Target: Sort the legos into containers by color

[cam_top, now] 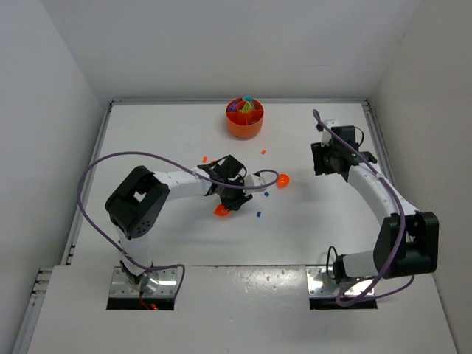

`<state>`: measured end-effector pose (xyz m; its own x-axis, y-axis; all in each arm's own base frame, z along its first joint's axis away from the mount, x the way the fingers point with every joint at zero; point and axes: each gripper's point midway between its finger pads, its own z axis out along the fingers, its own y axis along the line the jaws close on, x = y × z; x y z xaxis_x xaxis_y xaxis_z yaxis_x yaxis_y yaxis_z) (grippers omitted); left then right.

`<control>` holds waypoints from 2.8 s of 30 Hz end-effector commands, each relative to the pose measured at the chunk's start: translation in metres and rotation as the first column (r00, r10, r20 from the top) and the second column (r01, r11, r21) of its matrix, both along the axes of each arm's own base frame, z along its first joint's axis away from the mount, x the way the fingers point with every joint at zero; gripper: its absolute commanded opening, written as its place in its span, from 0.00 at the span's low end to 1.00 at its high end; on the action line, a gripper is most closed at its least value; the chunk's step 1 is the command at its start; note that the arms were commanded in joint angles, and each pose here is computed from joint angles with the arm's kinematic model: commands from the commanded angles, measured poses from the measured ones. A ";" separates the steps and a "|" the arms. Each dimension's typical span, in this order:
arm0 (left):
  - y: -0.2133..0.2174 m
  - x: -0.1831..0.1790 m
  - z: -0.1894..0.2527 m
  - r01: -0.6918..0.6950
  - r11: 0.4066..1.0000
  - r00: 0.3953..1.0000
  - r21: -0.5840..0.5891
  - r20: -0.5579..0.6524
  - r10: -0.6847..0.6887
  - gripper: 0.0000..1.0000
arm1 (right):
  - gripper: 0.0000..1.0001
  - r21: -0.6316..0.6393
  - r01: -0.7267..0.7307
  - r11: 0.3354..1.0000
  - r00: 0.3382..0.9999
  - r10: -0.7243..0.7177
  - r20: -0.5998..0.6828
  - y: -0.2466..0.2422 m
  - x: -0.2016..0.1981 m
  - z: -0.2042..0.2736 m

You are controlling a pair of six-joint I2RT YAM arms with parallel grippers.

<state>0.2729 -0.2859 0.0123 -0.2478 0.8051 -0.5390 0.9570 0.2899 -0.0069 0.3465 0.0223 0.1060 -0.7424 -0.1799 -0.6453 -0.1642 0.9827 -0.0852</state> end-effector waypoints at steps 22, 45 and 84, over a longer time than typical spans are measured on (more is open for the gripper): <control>-0.014 -0.005 -0.014 0.068 0.997 0.997 0.035 0.032 -0.069 0.14 | 0.48 0.053 0.015 0.998 1.000 -0.016 0.022 -0.001 0.014 0.011; -0.050 0.236 0.176 -0.308 0.881 0.847 -0.360 0.317 0.426 0.00 | 0.46 0.151 -0.059 0.987 0.998 0.059 0.006 0.021 0.016 0.012; -0.042 0.336 0.171 -0.400 0.768 0.662 -0.500 0.422 0.619 0.33 | 0.96 0.379 -0.178 0.908 0.971 0.225 -0.083 0.071 0.008 -0.008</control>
<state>0.5965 -0.3297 0.1409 -0.2167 0.4317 -0.8756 0.5629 0.7881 0.2493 0.3435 0.0860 0.0848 -0.8230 -0.0979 -0.5596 -0.3114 0.9016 0.3003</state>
